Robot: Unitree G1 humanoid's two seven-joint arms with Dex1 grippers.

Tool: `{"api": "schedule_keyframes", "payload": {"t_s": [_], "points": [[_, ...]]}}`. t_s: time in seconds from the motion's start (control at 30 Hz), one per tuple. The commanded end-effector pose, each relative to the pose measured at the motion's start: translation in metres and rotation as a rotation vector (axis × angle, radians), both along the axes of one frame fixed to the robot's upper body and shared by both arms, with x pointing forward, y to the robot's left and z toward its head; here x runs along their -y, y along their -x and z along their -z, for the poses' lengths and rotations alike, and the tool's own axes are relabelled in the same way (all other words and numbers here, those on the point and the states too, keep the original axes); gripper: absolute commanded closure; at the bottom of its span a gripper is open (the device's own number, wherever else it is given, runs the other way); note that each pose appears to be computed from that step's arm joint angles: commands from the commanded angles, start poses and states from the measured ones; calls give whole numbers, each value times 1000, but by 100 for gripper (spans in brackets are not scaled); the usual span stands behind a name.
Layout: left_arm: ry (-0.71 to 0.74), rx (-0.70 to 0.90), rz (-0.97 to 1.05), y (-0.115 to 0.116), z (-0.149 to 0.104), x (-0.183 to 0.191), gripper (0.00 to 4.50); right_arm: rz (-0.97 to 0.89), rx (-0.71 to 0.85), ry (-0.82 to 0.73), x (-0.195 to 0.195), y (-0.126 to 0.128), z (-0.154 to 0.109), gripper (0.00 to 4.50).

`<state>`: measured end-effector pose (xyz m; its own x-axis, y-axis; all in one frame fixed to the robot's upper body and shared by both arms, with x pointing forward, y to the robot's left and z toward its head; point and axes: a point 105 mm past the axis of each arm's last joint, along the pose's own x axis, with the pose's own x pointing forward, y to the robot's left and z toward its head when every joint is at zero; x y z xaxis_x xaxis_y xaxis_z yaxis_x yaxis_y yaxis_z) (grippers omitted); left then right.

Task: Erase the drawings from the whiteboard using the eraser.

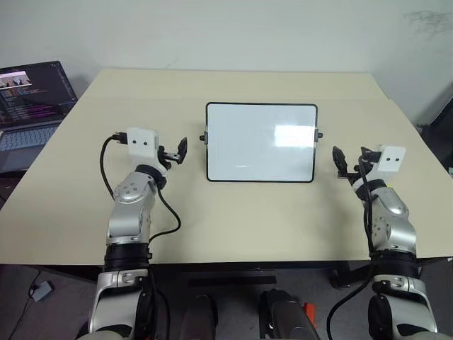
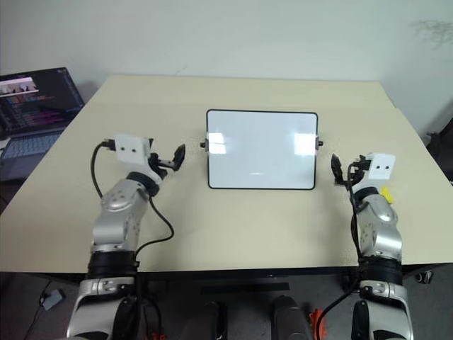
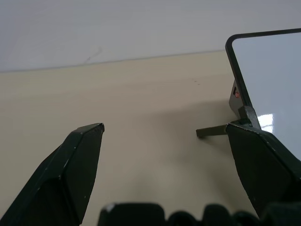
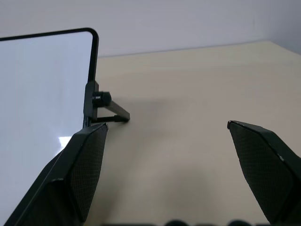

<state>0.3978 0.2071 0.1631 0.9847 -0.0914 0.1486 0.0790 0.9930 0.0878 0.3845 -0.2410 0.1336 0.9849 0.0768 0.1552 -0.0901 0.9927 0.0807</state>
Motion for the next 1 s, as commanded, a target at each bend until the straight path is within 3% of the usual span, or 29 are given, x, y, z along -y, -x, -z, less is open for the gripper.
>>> {"api": "schedule_keyframes", "payload": {"t_s": [0.03, 0.47, 1.0], "points": [[9, 49, -45, 2, -5, -3, 0, -15, 61, 13, -7, 4, -8, 3], [31, 12, -61, 5, 29, 8, 0, -3, 41, 15, -19, 7, 9, 3], [27, 12, -55, 8, 36, 14, 0, 3, -37, 43, -22, 8, 31, 3]]}}
